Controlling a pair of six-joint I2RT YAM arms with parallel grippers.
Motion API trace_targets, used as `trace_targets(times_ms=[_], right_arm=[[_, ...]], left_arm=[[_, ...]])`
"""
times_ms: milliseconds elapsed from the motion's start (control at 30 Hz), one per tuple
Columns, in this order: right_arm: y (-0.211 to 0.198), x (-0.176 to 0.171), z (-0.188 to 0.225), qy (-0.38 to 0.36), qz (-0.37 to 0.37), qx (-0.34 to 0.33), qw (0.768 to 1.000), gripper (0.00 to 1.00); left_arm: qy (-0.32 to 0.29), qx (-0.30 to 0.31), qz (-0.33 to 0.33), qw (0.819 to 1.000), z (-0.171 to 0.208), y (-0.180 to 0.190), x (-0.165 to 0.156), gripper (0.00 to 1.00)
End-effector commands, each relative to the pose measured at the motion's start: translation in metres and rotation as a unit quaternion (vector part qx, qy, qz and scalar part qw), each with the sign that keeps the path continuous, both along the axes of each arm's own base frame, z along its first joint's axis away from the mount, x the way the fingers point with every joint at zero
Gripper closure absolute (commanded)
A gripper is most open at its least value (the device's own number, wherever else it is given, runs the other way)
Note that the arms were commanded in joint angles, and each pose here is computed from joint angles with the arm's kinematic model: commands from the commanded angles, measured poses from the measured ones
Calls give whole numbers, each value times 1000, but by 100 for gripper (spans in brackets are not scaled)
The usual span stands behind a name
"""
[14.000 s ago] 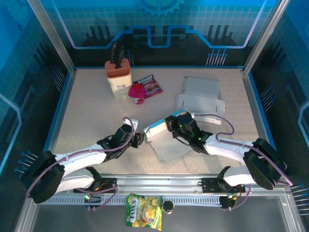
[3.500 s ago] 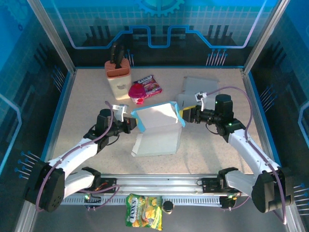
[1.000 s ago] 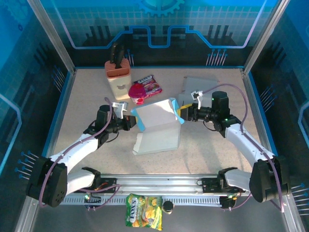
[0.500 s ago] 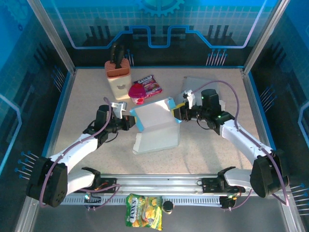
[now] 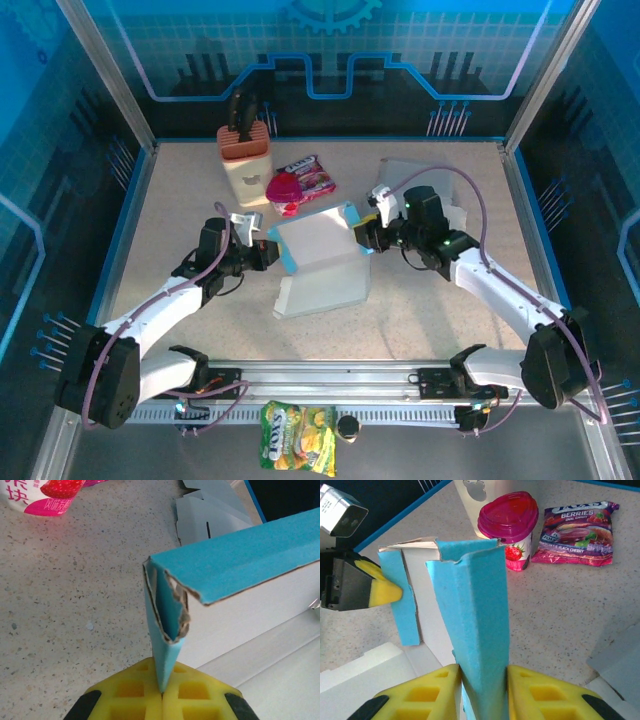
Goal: Fold the paper box
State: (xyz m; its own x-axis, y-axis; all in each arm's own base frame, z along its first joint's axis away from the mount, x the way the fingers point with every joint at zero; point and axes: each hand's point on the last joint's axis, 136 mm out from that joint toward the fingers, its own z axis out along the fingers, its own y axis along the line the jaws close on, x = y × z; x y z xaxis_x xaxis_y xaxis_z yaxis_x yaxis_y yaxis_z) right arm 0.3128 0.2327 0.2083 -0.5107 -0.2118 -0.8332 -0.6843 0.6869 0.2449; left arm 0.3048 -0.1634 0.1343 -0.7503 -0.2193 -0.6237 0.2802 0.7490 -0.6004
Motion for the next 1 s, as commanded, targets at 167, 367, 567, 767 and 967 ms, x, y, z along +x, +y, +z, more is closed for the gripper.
trace_targets(times_ms=[167,367,567,767,967], right_arm=[[11,2,-12,-30,-32,-84,995,72],[19,5,-18,-47,-54,-128,989,72],[23,7,-24,-56,-73,-153,984,75],[21,11,-26,-58,-93,-162,981,85],[22,17,-36,-49,-144,-208,966,99]], left_arm=[[-41,-5,-14,999,32,-9,6,100],[-49,10,-13,999,36,-14,3,100],[-51,21,-12,998,35,-18,1,100],[-55,29,-9,998,36,-20,-1,100],[-50,52,8,997,37,-23,2,100]])
